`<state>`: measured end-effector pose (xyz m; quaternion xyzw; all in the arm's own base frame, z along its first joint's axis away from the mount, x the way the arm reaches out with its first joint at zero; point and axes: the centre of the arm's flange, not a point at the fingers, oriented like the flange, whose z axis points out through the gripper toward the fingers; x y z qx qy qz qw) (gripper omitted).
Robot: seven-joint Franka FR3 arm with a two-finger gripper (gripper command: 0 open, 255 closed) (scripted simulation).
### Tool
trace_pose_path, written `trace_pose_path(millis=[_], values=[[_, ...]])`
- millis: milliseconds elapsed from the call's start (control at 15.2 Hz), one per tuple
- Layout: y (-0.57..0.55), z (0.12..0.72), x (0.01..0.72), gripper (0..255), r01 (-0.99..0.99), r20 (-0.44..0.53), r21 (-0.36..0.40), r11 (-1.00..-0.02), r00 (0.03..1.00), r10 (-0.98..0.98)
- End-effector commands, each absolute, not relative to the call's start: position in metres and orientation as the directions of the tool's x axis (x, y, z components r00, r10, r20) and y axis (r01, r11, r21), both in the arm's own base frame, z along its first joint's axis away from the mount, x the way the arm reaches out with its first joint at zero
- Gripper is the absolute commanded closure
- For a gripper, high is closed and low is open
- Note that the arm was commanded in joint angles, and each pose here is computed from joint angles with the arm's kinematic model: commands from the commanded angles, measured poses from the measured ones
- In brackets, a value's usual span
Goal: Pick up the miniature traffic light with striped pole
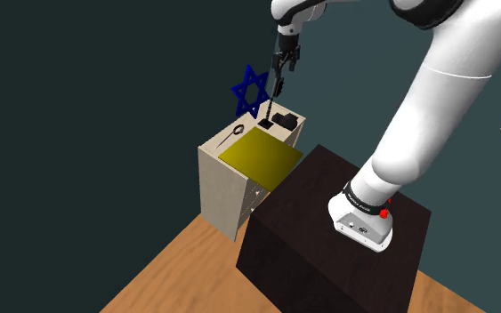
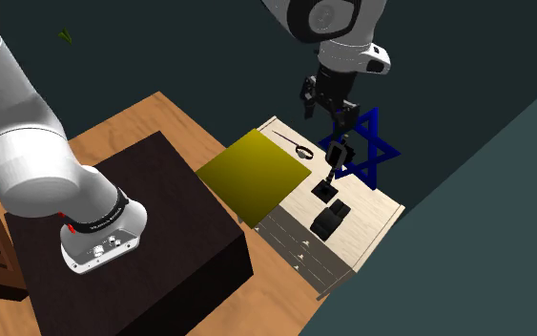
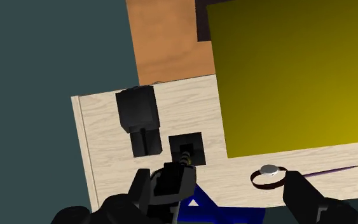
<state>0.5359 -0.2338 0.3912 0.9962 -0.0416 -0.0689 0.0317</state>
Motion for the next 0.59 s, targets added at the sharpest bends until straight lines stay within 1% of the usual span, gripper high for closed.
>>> trace_pose_path(millis=[0, 330, 528], values=[[-0.249, 0.381, 0.552, 0, -0.084, -0.126, 0.070, -0.994, 0.988, -0.093], [-0.290, 0.358, 0.596, 0, -0.099, -0.107, 0.073, -0.992, 0.988, -0.107], [-0.293, 0.346, 0.600, 0, -0.101, -0.105, 0.074, -0.992, 0.989, -0.108]])
